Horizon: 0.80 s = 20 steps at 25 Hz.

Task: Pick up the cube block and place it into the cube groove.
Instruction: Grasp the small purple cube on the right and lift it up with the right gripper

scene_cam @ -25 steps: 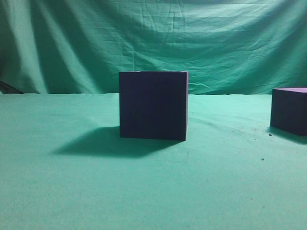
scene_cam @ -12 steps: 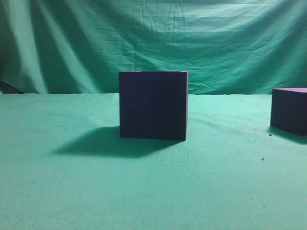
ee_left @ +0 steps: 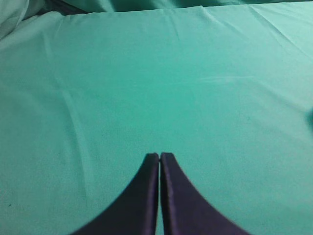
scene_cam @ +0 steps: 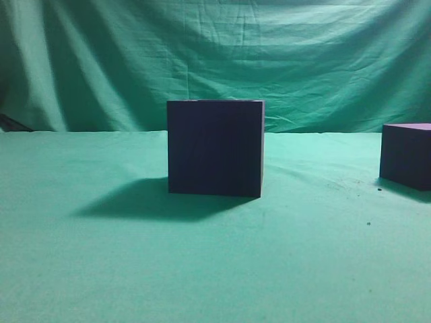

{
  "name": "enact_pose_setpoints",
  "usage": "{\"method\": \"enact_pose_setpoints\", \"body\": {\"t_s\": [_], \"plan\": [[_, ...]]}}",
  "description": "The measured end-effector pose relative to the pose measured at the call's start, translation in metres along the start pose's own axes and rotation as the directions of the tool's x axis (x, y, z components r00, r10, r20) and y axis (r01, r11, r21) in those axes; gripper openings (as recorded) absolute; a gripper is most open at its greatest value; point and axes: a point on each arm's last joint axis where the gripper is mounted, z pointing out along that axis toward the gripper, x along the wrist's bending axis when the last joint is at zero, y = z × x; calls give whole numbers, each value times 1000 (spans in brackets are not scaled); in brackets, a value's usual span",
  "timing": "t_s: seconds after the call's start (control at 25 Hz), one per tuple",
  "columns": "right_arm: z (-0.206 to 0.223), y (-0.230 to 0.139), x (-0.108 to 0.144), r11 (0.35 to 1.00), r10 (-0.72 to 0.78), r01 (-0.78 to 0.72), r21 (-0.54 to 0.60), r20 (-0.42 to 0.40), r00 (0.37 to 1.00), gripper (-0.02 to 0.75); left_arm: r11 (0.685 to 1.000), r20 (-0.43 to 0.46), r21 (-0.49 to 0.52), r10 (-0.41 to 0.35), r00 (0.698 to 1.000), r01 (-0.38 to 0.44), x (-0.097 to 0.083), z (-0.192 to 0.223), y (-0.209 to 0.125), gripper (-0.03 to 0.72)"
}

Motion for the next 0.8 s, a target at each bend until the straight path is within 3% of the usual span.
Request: {"method": "enact_pose_setpoints", "body": {"t_s": [0.12, 0.36, 0.44, 0.56, 0.6, 0.64, 0.8], "plan": [[11, 12, 1, 962, 126, -137, 237, 62, 990, 48, 1000, 0, 0, 0, 1000, 0, 0, 0, 0, 0], [44, 7, 3, 815, 131, -187, 548, 140, 981, 48, 1000, 0, 0, 0, 1000, 0, 0, 0, 0, 0], [54, 6, 7, 763, 87, -126, 634, 92, 992, 48, 1000, 0, 0, 0, 1000, 0, 0, 0, 0, 0], [72, 8, 16, 649, 22, 38, 759, -69, 997, 48, 1000, 0, 0, 0, 1000, 0, 0, 0, 0, 0], [80, 11, 19, 602, 25, 72, 795, -109, 994, 0, 1000, 0, 0, 0, 1000, 0, 0, 0, 0, 0], [88, 11, 22, 549, 39, 99, 830, -143, 989, 0, 1000, 0, 0, 0, 1000, 0, 0, 0, 0, 0], [125, 15, 35, 393, 72, 187, 900, -233, 970, 0, 1000, 0, 0, 0, 1000, 0, 0, 0, 0, 0]]}}
